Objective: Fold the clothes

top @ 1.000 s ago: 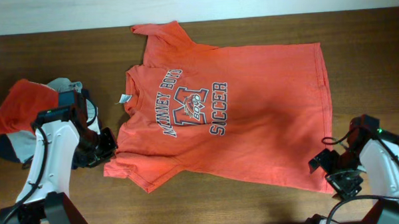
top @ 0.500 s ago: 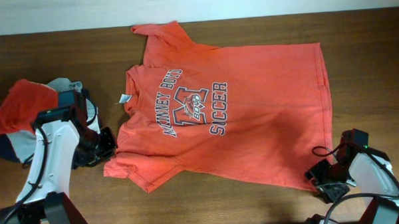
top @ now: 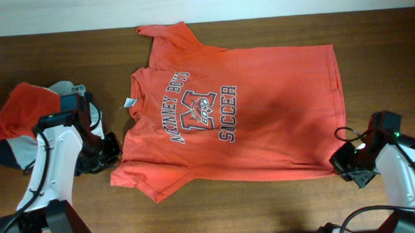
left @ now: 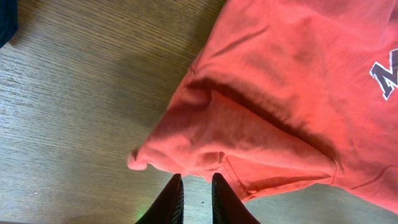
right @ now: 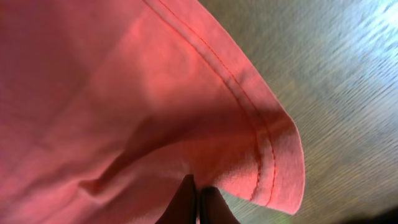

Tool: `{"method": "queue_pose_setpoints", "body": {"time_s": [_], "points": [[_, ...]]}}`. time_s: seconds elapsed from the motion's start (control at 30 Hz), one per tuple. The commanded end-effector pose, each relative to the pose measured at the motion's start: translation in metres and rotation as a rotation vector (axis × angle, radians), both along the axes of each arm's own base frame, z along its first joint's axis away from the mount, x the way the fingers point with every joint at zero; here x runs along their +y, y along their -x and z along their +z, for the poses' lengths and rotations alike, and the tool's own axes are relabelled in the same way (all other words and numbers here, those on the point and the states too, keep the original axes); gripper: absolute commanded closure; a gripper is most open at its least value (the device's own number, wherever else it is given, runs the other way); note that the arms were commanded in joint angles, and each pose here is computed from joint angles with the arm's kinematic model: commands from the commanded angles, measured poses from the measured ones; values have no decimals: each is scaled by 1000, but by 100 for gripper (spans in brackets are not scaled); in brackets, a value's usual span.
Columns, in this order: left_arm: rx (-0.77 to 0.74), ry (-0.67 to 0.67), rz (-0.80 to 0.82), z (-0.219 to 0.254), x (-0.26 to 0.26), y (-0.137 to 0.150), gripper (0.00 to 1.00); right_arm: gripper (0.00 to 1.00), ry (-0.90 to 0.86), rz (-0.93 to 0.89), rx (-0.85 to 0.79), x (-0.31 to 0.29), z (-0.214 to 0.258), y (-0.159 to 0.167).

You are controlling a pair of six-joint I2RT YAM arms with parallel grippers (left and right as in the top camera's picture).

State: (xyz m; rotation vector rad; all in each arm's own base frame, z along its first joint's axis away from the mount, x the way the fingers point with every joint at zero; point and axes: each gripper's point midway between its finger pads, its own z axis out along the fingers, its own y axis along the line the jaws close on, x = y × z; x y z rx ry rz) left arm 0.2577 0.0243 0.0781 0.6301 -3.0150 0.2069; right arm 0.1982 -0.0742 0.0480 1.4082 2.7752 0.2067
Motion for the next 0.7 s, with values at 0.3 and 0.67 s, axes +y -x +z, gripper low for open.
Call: {"method": "queue_pose_setpoints", "body": {"time_s": [0.3, 0.67], "points": [[-28, 196, -178, 15, -55, 5, 65, 96, -8, 27, -24, 1, 7, -6], [107, 47, -547, -21, -123, 53, 47, 95, -23, 29, -53, 3, 8, -12]]}}
